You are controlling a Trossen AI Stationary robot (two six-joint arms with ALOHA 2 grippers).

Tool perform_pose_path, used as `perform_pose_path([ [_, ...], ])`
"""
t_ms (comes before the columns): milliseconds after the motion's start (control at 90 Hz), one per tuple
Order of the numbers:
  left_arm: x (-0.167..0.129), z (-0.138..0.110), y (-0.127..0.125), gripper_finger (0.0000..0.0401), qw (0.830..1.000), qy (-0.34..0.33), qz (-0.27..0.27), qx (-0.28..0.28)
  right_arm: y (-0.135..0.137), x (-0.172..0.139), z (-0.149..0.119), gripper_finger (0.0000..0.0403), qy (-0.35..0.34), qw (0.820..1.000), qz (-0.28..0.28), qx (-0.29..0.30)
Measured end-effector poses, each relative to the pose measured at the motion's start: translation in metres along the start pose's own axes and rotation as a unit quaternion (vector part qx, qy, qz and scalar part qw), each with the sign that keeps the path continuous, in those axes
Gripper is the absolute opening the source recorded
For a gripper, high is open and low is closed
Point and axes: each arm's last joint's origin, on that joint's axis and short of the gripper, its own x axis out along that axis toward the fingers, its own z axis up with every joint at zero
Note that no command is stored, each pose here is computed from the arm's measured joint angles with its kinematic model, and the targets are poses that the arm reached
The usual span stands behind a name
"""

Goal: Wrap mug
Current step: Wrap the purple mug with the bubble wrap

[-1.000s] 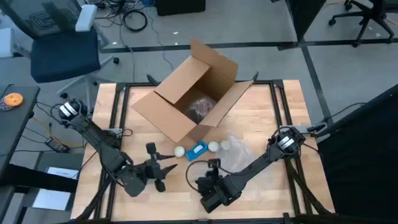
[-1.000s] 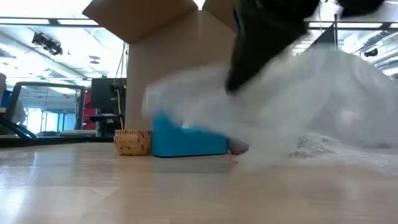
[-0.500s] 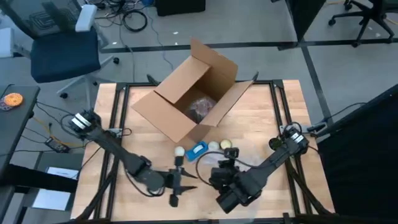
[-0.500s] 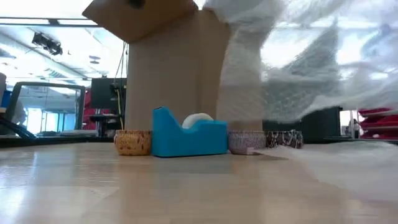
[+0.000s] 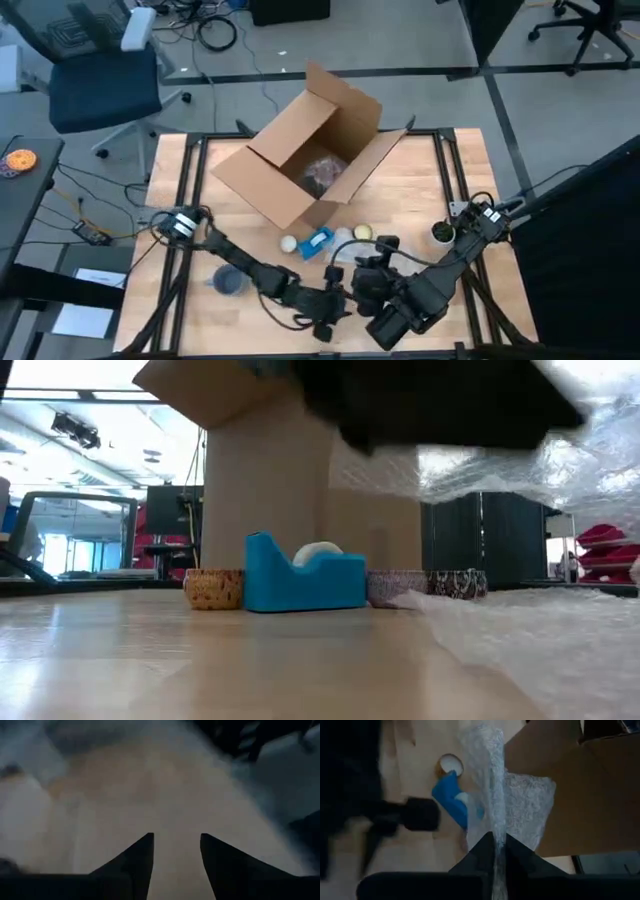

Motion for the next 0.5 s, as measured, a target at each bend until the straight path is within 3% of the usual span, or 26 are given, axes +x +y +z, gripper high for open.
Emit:
perform_pose_path([
  [211,0.015,-0.024,0.019,0.0148,0.995,0.092,0.019,-0.046,0.005,-0.008,-0.003,0.0000,-0.014,1.000,0.002,0.004],
  [500,0.008,-0.050,0.036,0.0148,0.971,0.216,0.061,-0.082,0.010,-0.015,-0.007,0.0000,-0.016,1.000,0.019,0.015],
])
